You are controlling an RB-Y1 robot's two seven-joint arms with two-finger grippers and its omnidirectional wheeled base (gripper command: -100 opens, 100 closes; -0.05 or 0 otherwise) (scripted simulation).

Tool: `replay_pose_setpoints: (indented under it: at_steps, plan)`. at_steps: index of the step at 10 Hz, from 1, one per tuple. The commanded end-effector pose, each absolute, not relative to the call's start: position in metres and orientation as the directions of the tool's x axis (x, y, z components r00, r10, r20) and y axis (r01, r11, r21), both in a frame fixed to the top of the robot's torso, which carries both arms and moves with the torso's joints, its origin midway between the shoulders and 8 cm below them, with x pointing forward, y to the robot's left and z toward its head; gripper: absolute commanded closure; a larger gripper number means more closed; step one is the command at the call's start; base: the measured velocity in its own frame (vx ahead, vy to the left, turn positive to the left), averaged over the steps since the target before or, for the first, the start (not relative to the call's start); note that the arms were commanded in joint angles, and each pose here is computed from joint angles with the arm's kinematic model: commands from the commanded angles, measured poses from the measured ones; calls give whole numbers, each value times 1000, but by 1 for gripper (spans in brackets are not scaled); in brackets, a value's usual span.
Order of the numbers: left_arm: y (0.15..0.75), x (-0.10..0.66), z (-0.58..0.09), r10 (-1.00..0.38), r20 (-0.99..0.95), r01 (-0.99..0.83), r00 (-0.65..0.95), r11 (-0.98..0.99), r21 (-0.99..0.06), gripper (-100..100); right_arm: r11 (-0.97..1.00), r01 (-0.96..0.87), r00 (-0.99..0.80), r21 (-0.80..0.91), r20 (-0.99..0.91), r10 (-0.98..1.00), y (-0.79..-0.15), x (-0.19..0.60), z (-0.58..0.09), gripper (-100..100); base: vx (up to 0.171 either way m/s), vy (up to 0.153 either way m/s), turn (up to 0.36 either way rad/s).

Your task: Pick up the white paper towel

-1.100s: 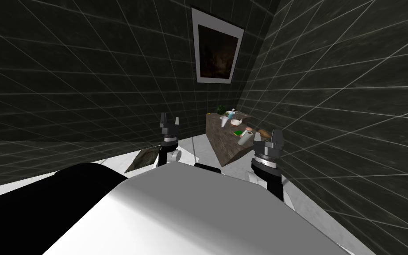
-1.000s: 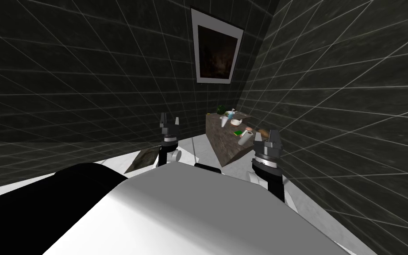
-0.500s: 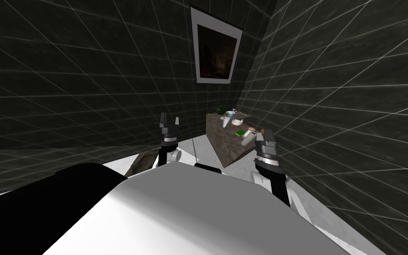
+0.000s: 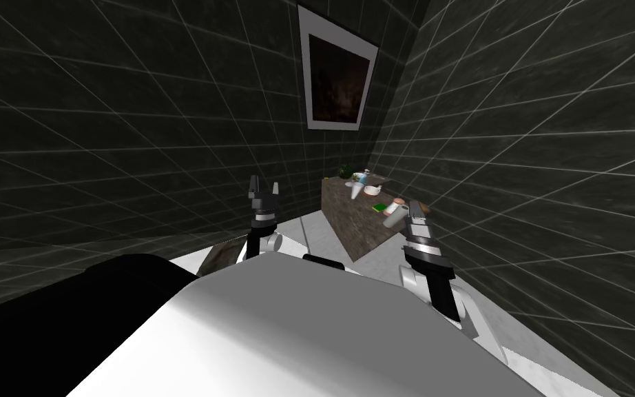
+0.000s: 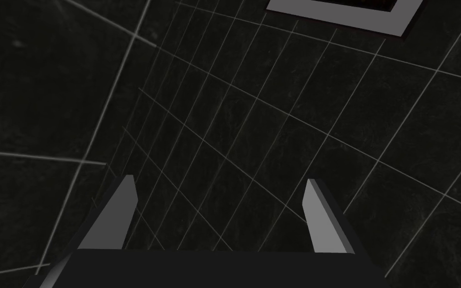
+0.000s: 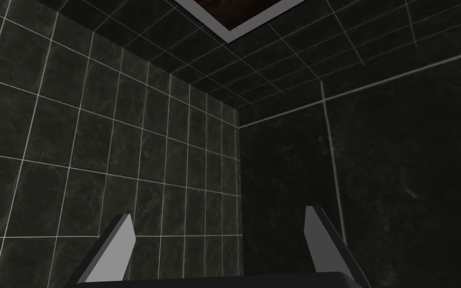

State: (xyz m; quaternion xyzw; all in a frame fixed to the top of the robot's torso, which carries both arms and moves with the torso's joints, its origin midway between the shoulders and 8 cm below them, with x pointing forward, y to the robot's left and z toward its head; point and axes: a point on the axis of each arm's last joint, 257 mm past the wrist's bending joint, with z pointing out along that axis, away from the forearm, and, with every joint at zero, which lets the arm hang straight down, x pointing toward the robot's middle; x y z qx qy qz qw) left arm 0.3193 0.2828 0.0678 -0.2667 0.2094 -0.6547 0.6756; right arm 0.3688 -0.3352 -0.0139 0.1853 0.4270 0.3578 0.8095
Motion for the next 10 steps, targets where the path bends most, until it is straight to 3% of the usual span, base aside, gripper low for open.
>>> replay_pose_setpoints:
  at_steps: [1, 3, 10]
  plan:
    - [283, 319, 68, -996, 66, 773, 55, 0, -635, 0, 744, -357, 416, 565, -617, 668, -349, 376, -19, -100, 30, 174, -97]
    - [283, 319, 68, -996, 66, 773, 55, 0, -635, 0, 818, -267, 453, 510, -683, 574, -371, 382, -26, -100, 54, 204, -107]
    - [283, 319, 68, -996, 66, 773, 55, 1, -635, 0, 939, 9, 477, 343, -827, 298, -436, 391, -54, -100, 60, 130, -97]
